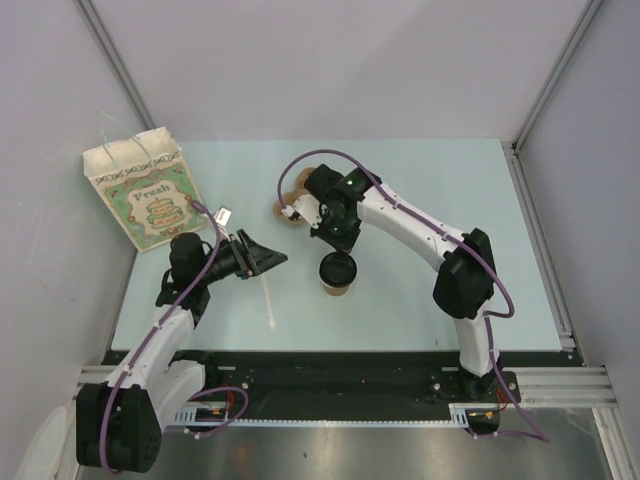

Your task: Pack the takeout coffee

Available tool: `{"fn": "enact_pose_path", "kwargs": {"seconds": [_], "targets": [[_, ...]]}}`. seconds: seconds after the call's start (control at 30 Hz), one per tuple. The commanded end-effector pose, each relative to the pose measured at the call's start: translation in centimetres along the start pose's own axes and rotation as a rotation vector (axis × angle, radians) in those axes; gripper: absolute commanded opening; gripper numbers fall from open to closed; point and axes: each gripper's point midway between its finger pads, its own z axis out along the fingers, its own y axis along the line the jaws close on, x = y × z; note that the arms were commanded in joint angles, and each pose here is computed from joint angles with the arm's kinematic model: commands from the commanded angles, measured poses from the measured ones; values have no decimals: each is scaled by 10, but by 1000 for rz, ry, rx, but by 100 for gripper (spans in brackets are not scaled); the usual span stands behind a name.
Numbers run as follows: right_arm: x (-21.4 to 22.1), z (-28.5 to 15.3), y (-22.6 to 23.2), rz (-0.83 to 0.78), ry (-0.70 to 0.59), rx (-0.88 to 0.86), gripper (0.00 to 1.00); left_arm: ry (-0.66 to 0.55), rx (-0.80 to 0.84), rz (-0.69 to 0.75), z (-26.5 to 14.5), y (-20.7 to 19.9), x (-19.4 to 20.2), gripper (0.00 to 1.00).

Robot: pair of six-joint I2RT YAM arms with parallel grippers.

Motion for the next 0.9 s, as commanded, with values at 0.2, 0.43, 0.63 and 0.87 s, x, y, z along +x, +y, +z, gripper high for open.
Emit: {"fn": "enact_pose_path", "kwargs": {"seconds": [0.2,0.43,0.63,0.87], "targets": [[-13,-1,-8,12,-33,18,0,-29,27,74,1,-13,-14,71],[-15,-6,1,-9,-45,-5,0,-25,27,72,1,-12,-13,72],[-15,-7,2,-9,-50,-11,0,-25,27,72,1,-12,-12,71],[-14,2,-8,6,-29,6,6,-22,29,72,2,-13,-13,72]]}}
